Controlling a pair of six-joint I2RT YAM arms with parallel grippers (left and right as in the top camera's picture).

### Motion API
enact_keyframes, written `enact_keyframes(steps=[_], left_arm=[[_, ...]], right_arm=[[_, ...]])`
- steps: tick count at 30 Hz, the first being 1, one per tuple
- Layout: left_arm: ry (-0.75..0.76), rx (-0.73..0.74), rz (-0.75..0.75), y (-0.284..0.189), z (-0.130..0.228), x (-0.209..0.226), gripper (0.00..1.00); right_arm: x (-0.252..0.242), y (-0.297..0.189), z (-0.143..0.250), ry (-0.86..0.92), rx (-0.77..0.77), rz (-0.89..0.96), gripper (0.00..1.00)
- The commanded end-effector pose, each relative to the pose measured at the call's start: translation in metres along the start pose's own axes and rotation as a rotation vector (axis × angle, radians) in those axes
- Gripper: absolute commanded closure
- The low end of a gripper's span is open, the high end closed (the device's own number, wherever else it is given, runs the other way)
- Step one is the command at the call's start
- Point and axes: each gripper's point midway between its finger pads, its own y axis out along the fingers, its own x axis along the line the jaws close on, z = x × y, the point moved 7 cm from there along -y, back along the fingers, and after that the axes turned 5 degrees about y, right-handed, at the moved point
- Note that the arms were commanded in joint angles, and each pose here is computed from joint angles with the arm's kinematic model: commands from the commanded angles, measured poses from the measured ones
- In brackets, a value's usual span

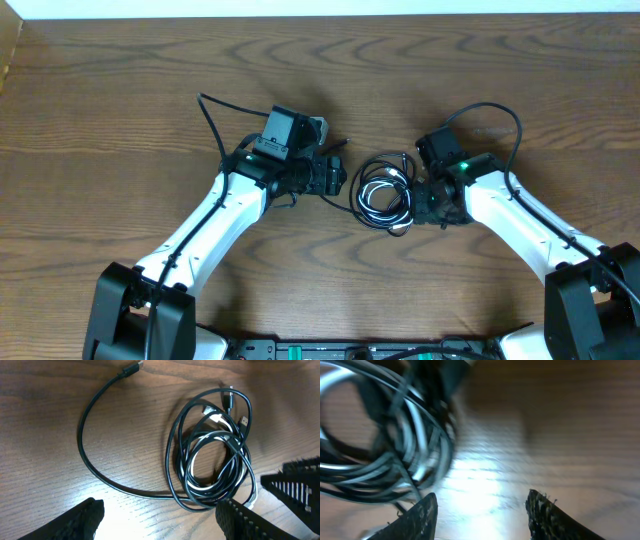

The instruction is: Untangle cables

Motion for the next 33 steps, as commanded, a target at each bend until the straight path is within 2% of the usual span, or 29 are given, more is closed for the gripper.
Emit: enact_keyframes(steps=[1,6,10,12,15,20,25,27,28,33], left_arm=[[-0.006,0.012,0.010,0.000,0.003,0.000,0.23],[-0.006,0.014,0.016,0.001,0.003,0.000,0.23],[-0.010,0.024,0.013,0.004,0.004,0.001,0.23],[-0.010,0.024,0.013,0.004,0.004,0.001,0.23],[-0.010,0.024,0.013,0.004,0.004,0.001,0.23],[-0.014,0.037,0.010,0.004,0.007,0.001,0.23],[-0.014,0.037,0.010,0.004,0.007,0.001,0.23],[-0.014,0.037,0.010,0.004,0.006,0.001,0.23],[-0.014,0.037,0.010,0.004,0.007,0.001,0.23],[-0.014,0.037,0.010,0.004,0.007,0.001,0.23]], right_arm=[[0.013,-0.007,-0.009,-0.001,-0.035,-0.100,0.49],[0.037,-0.012,-0.017,-0.071,-0.051,-0.301,0.57],[0.038,-0.007,-0.005,-0.094,-0.015,-0.292,0.68],[0.039,-0.002,0.002,-0.107,-0.002,-0.279,0.69],[0.034,0.007,0.005,-0.094,-0.031,-0.211,0.78],[0.029,0.011,0.001,-0.060,-0.071,-0.164,0.75],[0.049,0.000,-0.010,-0.138,-0.101,-0.324,0.72],[0.051,-0.006,-0.017,-0.134,-0.120,-0.334,0.72],[0.052,-0.010,-0.021,-0.136,-0.133,-0.338,0.69],[0.046,-0.009,-0.023,-0.165,-0.156,-0.281,0.66]])
